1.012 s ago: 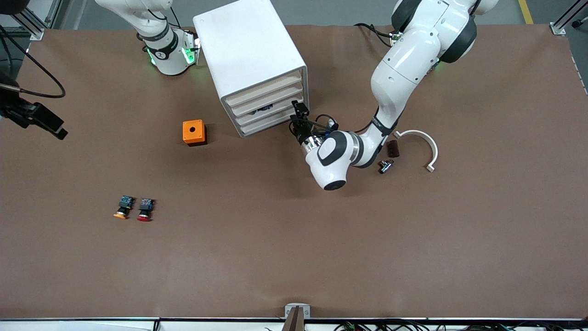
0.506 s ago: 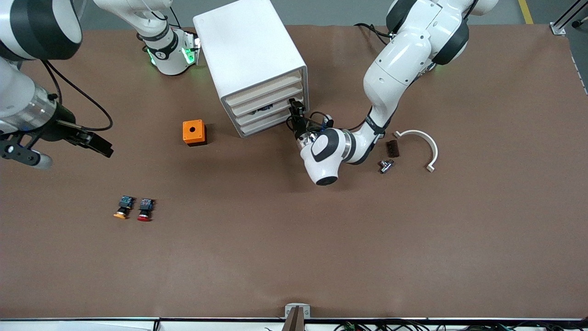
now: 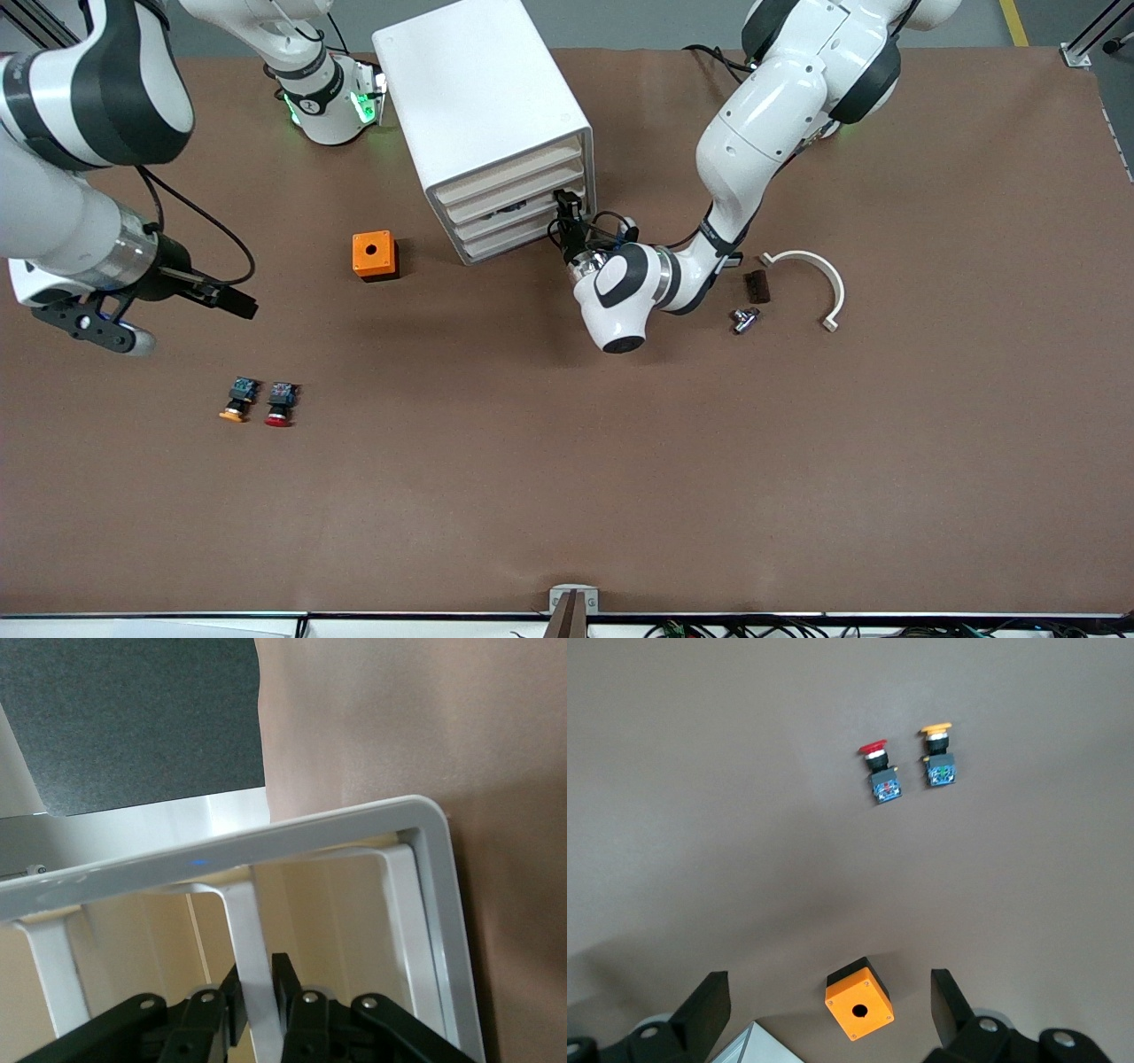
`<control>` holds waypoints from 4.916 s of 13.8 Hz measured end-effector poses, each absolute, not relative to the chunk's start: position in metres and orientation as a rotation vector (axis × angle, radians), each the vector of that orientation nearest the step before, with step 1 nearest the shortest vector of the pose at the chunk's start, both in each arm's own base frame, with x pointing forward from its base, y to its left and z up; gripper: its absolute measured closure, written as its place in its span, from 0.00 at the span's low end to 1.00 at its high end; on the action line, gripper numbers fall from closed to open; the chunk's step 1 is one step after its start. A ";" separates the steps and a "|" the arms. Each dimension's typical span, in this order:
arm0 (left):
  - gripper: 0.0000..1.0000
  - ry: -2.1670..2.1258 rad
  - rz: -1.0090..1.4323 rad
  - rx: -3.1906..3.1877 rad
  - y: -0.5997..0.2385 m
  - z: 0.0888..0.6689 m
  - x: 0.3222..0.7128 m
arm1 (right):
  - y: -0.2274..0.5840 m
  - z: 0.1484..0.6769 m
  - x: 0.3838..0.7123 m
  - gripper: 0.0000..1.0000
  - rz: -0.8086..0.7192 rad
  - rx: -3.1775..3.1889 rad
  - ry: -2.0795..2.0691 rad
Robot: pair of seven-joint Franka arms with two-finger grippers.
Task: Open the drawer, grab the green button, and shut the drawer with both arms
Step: 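Pull the drawer open with the left gripper while the right gripper approaches, then grasp the green button in the drawer with the right gripper, then carry the green button beside the red button with the right gripper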
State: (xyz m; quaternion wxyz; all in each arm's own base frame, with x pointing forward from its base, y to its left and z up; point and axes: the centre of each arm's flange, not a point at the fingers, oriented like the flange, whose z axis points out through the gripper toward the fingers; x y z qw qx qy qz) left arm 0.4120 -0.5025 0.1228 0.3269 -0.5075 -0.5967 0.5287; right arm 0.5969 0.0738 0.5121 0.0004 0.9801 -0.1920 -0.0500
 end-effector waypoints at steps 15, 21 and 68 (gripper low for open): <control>0.80 -1.789 1.544 -1.170 -0.420 0.127 0.511 | 0.192 0.449 0.585 0.00 -0.442 2.957 -1.085; 0.68 -1.826 1.573 -1.156 -0.403 0.131 0.529 | 0.296 0.418 0.548 0.00 -0.473 2.869 -1.268; 0.00 -1.102 0.772 -3.106 -0.384 0.275 0.640 | 0.241 0.371 0.615 0.59 0.046 3.157 -0.722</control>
